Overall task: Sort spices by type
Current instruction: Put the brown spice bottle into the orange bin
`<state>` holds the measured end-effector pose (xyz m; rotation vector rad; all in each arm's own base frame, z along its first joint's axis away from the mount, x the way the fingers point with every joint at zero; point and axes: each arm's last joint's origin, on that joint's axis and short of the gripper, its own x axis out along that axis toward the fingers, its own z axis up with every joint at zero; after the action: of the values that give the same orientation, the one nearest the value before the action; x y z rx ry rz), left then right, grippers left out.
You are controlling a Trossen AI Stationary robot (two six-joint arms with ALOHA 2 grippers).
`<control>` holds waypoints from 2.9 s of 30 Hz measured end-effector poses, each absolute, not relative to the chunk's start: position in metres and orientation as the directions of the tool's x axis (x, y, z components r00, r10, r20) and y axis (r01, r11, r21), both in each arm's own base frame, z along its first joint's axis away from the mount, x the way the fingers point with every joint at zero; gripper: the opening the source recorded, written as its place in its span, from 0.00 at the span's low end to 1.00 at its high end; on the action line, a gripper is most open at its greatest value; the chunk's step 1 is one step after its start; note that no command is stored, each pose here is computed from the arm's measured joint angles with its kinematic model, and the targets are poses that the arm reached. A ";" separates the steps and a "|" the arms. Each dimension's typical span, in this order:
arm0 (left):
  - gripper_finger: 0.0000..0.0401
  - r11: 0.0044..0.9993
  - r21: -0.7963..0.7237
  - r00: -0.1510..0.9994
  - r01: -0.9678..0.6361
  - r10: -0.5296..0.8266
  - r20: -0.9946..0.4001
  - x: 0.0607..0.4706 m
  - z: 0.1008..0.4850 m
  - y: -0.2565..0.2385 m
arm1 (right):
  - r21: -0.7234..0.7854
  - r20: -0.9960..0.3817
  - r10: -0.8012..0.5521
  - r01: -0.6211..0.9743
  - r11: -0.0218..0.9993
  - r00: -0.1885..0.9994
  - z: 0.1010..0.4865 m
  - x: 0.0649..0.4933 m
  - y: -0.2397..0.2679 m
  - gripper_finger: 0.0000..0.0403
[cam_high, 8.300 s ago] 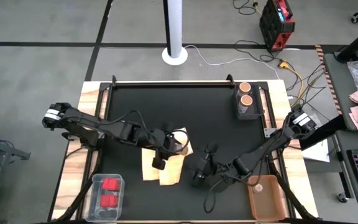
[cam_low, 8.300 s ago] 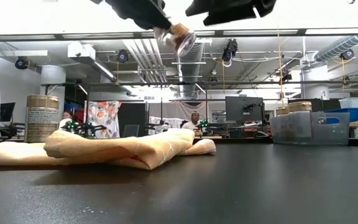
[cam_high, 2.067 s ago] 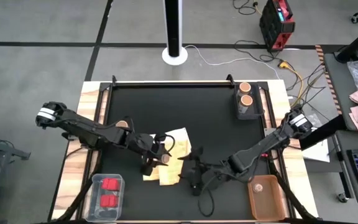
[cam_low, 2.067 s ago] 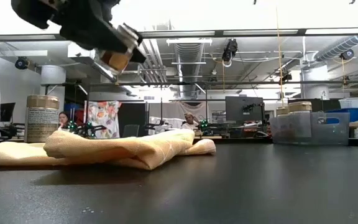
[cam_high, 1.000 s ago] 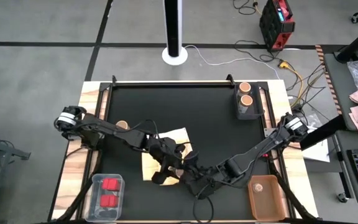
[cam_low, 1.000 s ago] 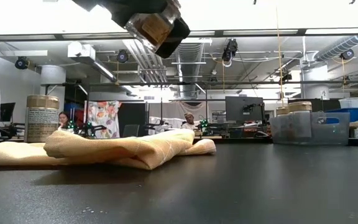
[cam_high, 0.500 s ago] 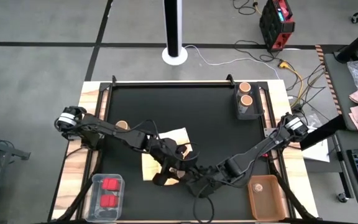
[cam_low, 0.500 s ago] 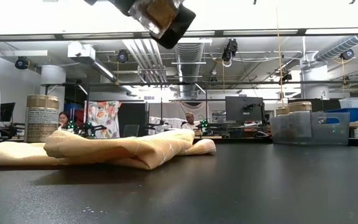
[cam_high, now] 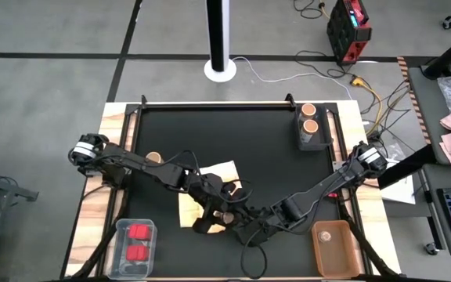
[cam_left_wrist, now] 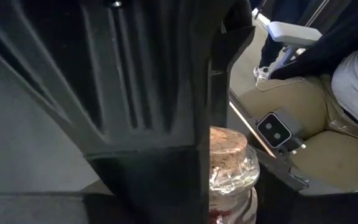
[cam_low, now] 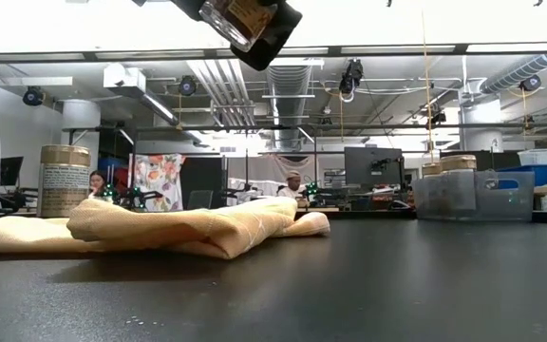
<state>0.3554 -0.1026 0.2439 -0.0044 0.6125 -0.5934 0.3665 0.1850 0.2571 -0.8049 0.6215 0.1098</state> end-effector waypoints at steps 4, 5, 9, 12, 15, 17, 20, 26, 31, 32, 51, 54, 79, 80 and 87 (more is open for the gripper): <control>0.44 0.832 -0.166 0.658 0.529 -0.526 -0.539 0.355 0.244 -0.103 | -0.640 -0.562 -0.135 -0.326 0.695 0.816 0.257 0.366 0.185 0.49; 0.44 0.832 -0.164 0.658 0.530 -0.526 -0.540 0.355 0.244 -0.103 | -0.640 -0.563 -0.135 -0.327 0.695 0.816 0.257 0.366 0.185 0.47; 0.45 0.832 -0.166 0.657 0.529 -0.525 -0.541 0.355 0.244 -0.103 | -0.640 -0.564 -0.135 -0.328 0.695 0.815 0.257 0.366 0.185 0.41; 0.47 0.834 -0.160 0.665 0.527 -0.523 -0.533 0.356 0.244 -0.103 | -0.638 -0.561 -0.144 -0.315 0.703 0.815 0.257 0.367 0.184 0.41; 0.52 0.854 -0.136 0.685 0.502 -0.489 -0.540 0.356 0.244 -0.102 | -0.624 -0.574 -0.155 -0.306 0.719 0.804 0.257 0.365 0.183 0.41; 0.56 0.878 -0.098 0.712 0.468 -0.440 -0.547 0.357 0.245 -0.101 | -0.609 -0.587 -0.164 -0.300 0.734 0.793 0.258 0.362 0.181 0.41; 0.62 0.885 -0.077 0.725 0.458 -0.423 -0.544 0.356 0.247 -0.100 | -0.585 -0.607 -0.178 -0.284 0.760 0.774 0.261 0.358 0.179 0.41; 0.69 0.891 -0.058 0.735 0.451 -0.407 -0.542 0.356 0.249 -0.098 | -0.502 -0.687 -0.210 -0.245 0.829 0.696 0.272 0.350 0.175 0.41; 0.70 0.919 0.015 0.770 0.395 -0.323 -0.550 0.354 0.252 -0.095 | -0.394 -0.765 -0.206 -0.190 0.899 0.611 0.280 0.342 0.172 0.41; 0.70 0.923 0.027 0.779 0.383 -0.307 -0.547 0.354 0.254 -0.094 | -0.368 -0.788 -0.202 -0.182 0.912 0.581 0.280 0.339 0.171 0.41; 0.70 0.973 0.131 0.912 0.189 -0.124 -0.391 0.309 0.320 -0.077 | 0.021 -0.993 -0.011 0.261 0.965 0.120 0.292 0.255 0.200 0.41; 0.70 0.975 0.134 0.925 0.177 -0.118 -0.361 0.300 0.329 -0.075 | 0.035 -0.986 -0.024 0.353 0.935 0.162 0.302 0.235 0.209 0.41; 0.70 0.967 0.179 0.944 0.179 -0.118 -0.309 0.296 0.339 -0.073 | 0.055 -0.996 0.034 0.289 0.956 0.079 0.261 0.107 0.278 0.41; 0.70 0.967 0.181 0.946 0.178 -0.118 -0.302 0.296 0.339 -0.073 | 0.054 -0.997 0.037 0.277 0.959 0.068 0.257 0.108 0.282 0.41; 0.70 0.967 0.185 0.949 0.178 -0.119 -0.291 0.296 0.340 -0.073 | 0.004 -1.000 0.000 0.233 0.973 0.019 0.235 0.111 0.294 0.41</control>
<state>0.2964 -0.0734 0.3403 0.2111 0.2825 -0.1518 0.1112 0.2941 0.2348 0.1858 1.5444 -0.1822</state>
